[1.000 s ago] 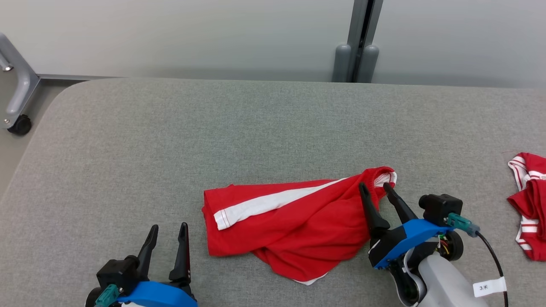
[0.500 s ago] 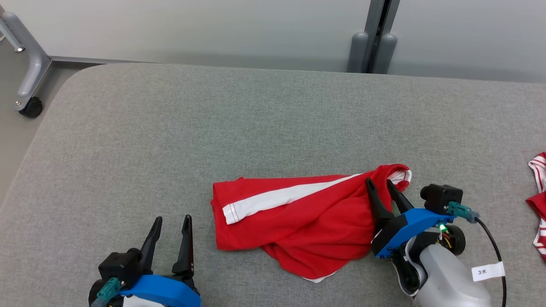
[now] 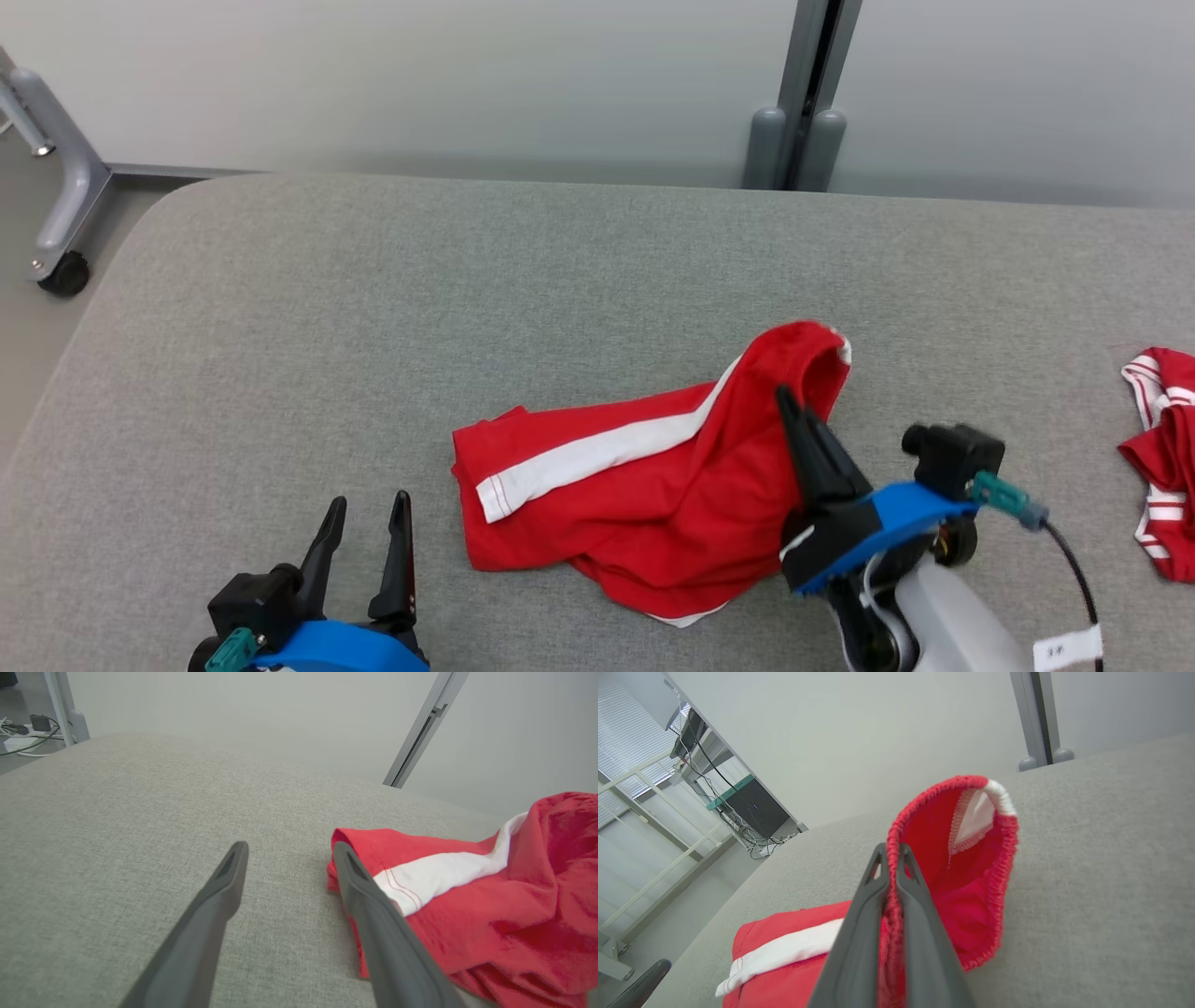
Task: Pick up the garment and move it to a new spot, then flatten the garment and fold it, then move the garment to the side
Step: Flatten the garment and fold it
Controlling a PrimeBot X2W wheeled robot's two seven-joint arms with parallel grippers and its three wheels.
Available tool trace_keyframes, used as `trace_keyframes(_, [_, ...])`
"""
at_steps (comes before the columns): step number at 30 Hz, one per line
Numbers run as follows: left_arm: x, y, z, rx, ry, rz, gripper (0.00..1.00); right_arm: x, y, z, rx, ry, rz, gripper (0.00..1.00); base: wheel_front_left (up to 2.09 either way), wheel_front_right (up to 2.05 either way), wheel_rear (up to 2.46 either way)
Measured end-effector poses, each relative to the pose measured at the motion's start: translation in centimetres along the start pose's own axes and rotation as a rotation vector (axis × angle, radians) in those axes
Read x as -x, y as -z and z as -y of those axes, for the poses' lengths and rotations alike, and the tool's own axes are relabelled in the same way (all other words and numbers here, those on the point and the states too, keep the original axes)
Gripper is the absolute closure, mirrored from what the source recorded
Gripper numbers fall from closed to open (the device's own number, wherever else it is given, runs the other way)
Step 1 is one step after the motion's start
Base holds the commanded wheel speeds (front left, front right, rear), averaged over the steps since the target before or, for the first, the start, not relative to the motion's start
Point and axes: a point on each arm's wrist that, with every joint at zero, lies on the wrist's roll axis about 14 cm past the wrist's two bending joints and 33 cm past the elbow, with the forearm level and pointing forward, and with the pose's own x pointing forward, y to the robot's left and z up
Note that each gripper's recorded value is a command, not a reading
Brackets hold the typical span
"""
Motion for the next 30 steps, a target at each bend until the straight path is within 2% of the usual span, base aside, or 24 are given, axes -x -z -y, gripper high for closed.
trace_keyframes(3, [0.1, -0.1, 0.2, -0.004, 0.007, 0.004, 0.00, 2.6, 1.7, -0.4, -0.022, -0.002, -0.029, 1.00, 0.00, 0.00, 0.00])
trace_keyframes(11, [-0.3, -0.1, 2.4, -0.015, 0.071, 0.007, 0.00, 10.6, 7.1, 3.4, 0.010, 0.109, -0.202, 1.00, 0.00, 0.00, 0.00])
trace_keyframes(18, [-0.5, -0.1, 3.1, -0.019, 0.090, 0.010, 0.00, 13.5, 8.5, 6.7, 0.092, 0.186, -0.277, 1.00, 0.00, 0.00, 0.00])
trace_keyframes(19, [-0.4, -0.2, 3.1, -0.020, 0.090, 0.011, 0.00, 13.8, 8.5, 7.4, 0.103, 0.206, -0.281, 0.73, 0.00, 0.00, 0.00])
trace_keyframes(20, [-0.4, -0.2, 3.1, -0.021, 0.090, 0.012, 0.00, 14.0, 8.3, 8.0, 0.121, 0.222, -0.279, 0.00, 0.00, 0.00, 0.00])
trace_keyframes(26, [-0.2, -0.3, 2.8, -0.030, 0.084, 0.015, 0.00, 13.1, 5.1, 10.6, 0.183, 0.312, -0.179, 0.00, 0.00, 0.00, 0.00])
trace_keyframes(30, [-0.2, -0.5, 2.5, -0.037, 0.075, 0.022, 0.00, 11.8, -0.3, 11.5, 0.282, 0.355, -0.021, 0.00, 0.00, 0.00, 0.00])
